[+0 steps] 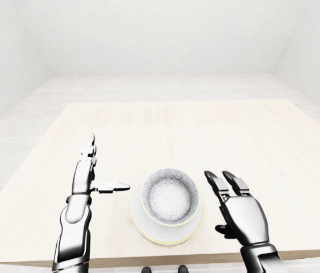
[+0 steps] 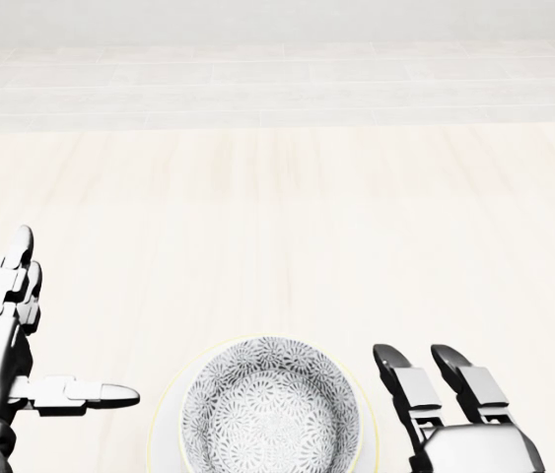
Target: Put the bowl on the plate.
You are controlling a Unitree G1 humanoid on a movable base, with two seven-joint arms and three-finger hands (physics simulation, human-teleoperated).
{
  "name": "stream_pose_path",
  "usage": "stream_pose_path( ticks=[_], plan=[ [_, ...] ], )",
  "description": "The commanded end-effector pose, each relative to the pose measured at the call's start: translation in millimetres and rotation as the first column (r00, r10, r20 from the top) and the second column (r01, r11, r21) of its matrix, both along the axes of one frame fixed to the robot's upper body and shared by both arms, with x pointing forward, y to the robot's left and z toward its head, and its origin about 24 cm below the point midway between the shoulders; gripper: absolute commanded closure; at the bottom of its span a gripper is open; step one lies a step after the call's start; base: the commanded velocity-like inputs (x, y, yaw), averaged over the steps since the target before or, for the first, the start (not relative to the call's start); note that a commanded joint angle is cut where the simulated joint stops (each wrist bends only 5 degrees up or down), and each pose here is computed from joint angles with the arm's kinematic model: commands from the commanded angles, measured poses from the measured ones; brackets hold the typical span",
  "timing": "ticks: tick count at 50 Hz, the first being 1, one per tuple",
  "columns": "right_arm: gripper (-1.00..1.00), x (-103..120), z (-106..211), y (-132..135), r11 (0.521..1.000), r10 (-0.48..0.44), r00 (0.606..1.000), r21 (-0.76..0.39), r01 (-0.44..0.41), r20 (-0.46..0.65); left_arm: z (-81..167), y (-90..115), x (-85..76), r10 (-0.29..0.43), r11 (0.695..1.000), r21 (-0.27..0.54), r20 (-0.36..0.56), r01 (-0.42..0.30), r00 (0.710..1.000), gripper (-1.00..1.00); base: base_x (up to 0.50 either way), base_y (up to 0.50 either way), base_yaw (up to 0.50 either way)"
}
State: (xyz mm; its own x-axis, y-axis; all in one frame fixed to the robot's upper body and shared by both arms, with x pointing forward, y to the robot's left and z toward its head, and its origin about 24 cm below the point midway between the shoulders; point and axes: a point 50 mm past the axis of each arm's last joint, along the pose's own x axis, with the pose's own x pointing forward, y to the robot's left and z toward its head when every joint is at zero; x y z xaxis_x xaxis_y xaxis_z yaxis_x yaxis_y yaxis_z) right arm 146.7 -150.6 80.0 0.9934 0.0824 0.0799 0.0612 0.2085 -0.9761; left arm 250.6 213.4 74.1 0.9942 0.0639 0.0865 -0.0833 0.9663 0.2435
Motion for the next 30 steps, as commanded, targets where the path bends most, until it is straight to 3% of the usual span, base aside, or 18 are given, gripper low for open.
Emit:
stream_pose_path(
  ticks=[1, 9, 15, 30],
  plan=[
    [-0.64, 1.2, -0.4, -12.6, 0.990, -0.082, 0.997, 0.120, 0.081, 0.010, 1.0, -0.7, 1.7, -0.002, 1.000, -0.001, 0.001, 0.002, 1.000, -1.00, 0.00, 0.00, 0.00],
    [-0.79, 0.3, 2.6, -21.1, 0.967, -0.136, 0.991, 0.222, 0.128, 0.020, 0.9, 0.7, 0.7, 0.000, 1.000, 0.001, 0.002, 0.000, 1.000, -1.00, 0.00, 0.00, 0.00],
    [-1.00, -2.6, 6.7, -33.2, 0.919, -0.206, 0.978, 0.351, 0.181, 0.036, -0.8, 1.6, -1.2, 0.004, 1.000, 0.003, -0.002, -0.004, 1.000, -1.00, 0.00, 0.00, 0.00],
    [-1.00, -3.5, 9.7, -51.4, 0.847, -0.280, 0.959, 0.480, 0.226, 0.043, -1.4, 6.6, -9.3, 0.015, 1.000, 0.004, -0.005, -0.015, 1.000, -1.00, 0.00, 0.00, 0.00]
  ],
)
